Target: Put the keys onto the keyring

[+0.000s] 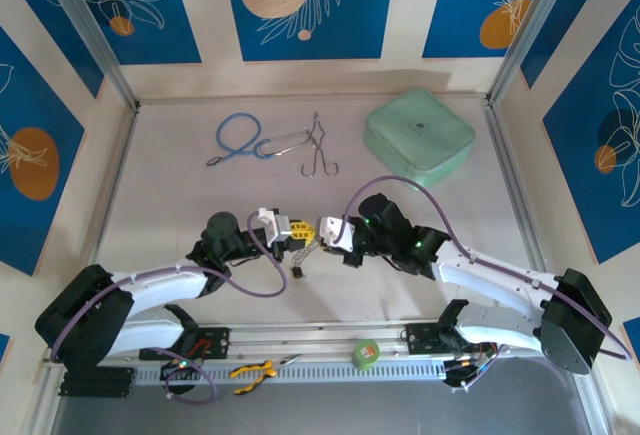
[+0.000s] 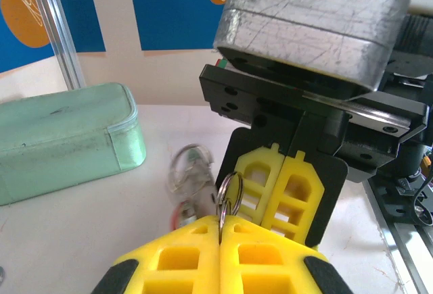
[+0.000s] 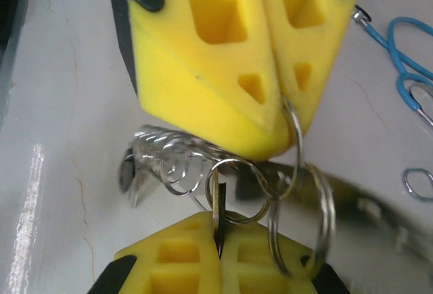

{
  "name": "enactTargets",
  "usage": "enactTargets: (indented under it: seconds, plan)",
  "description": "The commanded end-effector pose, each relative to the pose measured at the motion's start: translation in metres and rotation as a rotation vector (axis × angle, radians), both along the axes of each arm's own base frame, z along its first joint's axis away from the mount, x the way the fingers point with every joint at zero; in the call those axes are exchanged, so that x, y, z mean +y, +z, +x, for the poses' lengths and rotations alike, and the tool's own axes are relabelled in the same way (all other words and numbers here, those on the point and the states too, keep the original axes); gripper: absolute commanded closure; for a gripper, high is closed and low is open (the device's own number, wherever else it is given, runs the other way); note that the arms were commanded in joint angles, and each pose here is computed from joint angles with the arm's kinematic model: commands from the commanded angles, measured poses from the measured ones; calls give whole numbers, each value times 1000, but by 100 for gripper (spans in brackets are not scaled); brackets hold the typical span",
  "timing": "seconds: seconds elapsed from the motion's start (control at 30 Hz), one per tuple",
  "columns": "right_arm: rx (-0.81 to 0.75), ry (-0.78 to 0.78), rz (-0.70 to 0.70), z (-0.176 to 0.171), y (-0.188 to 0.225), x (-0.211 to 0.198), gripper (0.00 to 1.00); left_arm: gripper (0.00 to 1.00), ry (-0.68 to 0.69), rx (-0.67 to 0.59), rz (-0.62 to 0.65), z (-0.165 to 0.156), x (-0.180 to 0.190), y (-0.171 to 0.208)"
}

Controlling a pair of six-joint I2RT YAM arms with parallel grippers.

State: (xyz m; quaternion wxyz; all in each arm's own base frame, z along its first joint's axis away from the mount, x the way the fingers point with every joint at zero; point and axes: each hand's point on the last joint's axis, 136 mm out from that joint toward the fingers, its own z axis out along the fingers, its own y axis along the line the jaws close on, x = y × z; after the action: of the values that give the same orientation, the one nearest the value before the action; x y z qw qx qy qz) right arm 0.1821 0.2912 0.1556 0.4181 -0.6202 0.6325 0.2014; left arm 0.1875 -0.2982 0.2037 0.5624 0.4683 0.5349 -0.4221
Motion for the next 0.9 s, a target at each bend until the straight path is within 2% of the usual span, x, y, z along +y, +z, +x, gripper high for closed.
enactTargets:
  seconds: [0.0, 0.23, 0.5, 0.67, 0.87]
  plan:
    - [11, 69, -10, -9, 1, 7, 100, 100, -40, -59, -60, -5, -4, 21]
    - [6, 70, 0, -9, 2, 13, 100, 100, -30, -64, -55, -3, -4, 19]
    - [-9, -62, 36, 8, 14, -8, 100, 100, -38, -57, -27, -6, -3, 12]
    - [-12, -79, 102, 8, 31, -16, 100, 100, -32, -60, 11, -6, -1, 6]
    - [-15, -87, 116, 4, 36, -25, 100, 100, -7, -62, 55, -3, 1, -1]
